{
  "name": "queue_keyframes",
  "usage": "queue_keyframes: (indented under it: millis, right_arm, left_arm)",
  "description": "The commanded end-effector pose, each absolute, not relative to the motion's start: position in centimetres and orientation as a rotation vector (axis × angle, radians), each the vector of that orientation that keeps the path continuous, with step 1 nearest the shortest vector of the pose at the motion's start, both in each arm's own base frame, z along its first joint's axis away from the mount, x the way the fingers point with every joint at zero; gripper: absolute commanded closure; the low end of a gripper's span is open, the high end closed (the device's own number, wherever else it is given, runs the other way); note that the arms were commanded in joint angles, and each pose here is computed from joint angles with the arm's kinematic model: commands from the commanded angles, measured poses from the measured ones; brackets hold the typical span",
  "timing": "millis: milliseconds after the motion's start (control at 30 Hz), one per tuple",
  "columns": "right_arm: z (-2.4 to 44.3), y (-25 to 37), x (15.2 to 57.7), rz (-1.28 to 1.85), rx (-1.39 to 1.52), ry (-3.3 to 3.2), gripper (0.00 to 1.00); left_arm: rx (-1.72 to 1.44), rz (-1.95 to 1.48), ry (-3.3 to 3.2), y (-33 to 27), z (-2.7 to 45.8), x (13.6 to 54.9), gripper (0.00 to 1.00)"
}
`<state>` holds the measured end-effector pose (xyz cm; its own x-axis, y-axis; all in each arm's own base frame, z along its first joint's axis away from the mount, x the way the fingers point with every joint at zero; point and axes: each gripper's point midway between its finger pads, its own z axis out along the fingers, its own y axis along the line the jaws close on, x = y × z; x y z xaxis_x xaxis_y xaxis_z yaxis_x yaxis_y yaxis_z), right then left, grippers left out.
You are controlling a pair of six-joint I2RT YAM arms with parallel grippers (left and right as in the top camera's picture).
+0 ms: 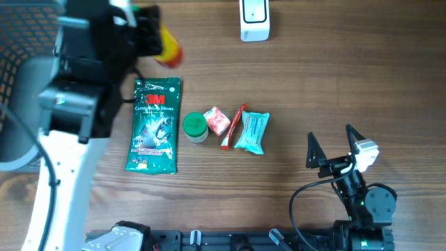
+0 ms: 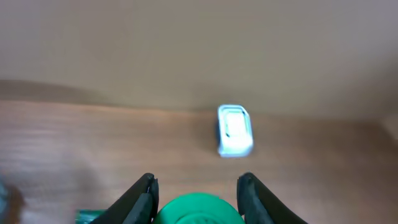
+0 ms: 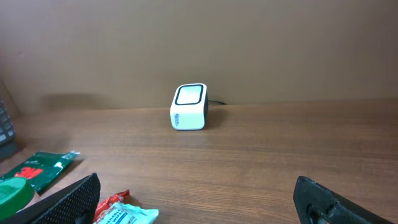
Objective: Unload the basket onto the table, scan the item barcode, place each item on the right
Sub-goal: 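Lift the red sriracha bottle out and stand it upright near the scanner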
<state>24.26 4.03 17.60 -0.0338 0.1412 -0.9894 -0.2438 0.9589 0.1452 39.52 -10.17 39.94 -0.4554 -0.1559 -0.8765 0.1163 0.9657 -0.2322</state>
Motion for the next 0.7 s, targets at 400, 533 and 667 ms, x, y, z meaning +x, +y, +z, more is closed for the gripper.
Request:
queue_keyframes:
  millis: [400, 533, 667]
  right_arm:
    - [17.7, 4.0, 24.3, 0.314, -0.070, 1.570, 0.00]
    - [17.7, 4.0, 24.3, 0.314, -0.070, 1.570, 0.00]
    - [17.7, 4.0, 24.3, 0.314, -0.069, 1.570, 0.01]
  left_arm:
    - [0.429, -0.466, 2.277, -31.3, 25.1, 40.4, 0.69]
    - [0.498, -0.494, 2.273, -35.5, 21.9, 40.5, 0.69]
    - [0.554, -0.514, 2.272, -39.0, 18.4, 40.4, 0.73]
